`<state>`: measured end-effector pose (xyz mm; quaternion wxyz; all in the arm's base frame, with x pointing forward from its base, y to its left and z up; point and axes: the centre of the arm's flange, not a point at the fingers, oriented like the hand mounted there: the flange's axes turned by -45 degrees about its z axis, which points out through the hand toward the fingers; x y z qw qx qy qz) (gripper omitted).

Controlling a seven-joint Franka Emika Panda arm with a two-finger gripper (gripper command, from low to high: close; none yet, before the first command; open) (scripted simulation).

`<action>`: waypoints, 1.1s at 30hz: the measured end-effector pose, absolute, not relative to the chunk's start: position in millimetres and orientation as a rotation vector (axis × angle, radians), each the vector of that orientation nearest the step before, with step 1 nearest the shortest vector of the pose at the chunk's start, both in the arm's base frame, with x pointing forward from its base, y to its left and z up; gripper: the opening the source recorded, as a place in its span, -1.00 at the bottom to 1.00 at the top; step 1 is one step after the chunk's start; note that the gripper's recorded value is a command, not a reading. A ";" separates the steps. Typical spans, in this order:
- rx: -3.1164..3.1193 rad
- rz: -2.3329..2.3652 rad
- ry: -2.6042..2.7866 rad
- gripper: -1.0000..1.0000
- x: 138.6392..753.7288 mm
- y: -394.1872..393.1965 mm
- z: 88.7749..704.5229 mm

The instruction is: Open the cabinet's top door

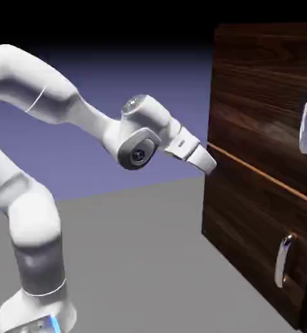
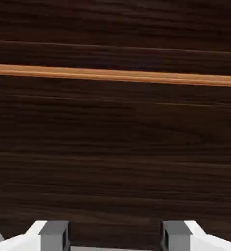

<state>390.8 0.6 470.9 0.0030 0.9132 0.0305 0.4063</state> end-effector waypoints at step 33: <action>2.242 2.242 0.046 0.00 417.4 -239.9 570.4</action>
